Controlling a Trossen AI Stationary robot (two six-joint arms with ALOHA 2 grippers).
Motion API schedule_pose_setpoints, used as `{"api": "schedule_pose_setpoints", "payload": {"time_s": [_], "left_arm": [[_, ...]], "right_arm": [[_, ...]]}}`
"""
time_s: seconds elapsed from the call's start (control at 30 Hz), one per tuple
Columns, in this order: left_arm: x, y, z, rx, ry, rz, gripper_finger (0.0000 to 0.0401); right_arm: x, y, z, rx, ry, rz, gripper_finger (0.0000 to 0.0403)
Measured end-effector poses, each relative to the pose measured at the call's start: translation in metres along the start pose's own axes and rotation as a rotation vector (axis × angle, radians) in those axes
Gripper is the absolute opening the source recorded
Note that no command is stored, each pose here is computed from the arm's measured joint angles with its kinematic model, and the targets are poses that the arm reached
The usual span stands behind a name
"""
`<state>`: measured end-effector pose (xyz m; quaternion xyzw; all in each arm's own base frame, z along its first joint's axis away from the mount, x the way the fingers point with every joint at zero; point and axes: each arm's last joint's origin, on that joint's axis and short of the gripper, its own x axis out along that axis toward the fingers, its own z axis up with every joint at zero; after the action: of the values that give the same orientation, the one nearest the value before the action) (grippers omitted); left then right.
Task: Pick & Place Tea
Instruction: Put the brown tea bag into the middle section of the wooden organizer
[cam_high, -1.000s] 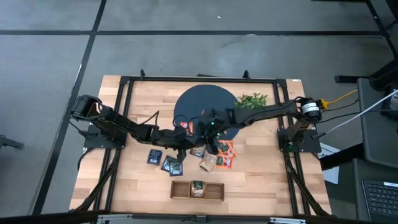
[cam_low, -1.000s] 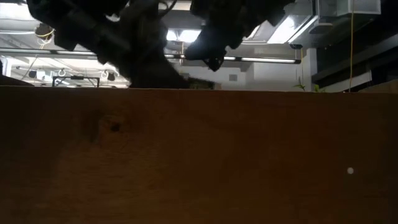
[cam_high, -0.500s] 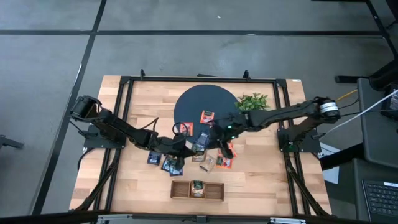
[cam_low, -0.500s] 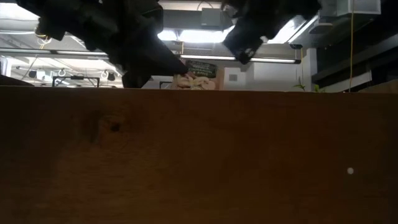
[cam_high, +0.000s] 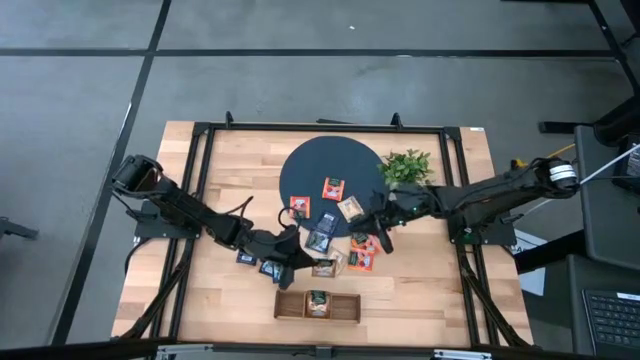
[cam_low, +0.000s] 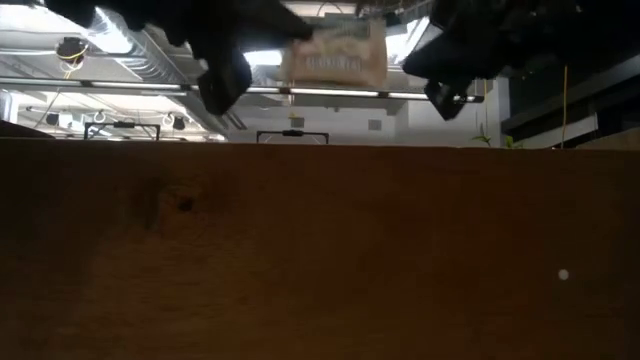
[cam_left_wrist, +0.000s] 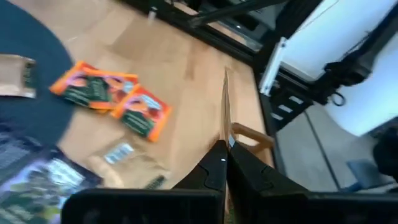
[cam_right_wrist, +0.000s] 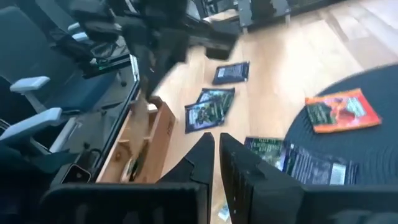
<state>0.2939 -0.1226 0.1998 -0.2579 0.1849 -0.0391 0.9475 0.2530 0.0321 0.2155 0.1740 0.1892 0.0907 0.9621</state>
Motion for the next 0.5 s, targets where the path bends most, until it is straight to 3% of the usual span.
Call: {"api": "schedule_pose_setpoints", "payload": {"time_s": [0.17, 0.33, 0.5], "left_arm": [[-0.003, -0.018, -0.014, -0.023, 0.039, -0.057, 0.0002], [0.003, -0.029, -0.03, -0.073, -0.006, -0.084, 0.0002], [0.016, -0.025, -0.049, -0.14, -0.011, -0.04, 0.0001]], "right_arm": [[0.0, 0.002, -0.015, 0.004, 0.019, -0.028, 0.003], [0.001, 0.009, -0.019, -0.016, 0.002, -0.07, 0.003], [0.001, 0.013, -0.018, -0.021, -0.022, -0.058, 0.003]]}}
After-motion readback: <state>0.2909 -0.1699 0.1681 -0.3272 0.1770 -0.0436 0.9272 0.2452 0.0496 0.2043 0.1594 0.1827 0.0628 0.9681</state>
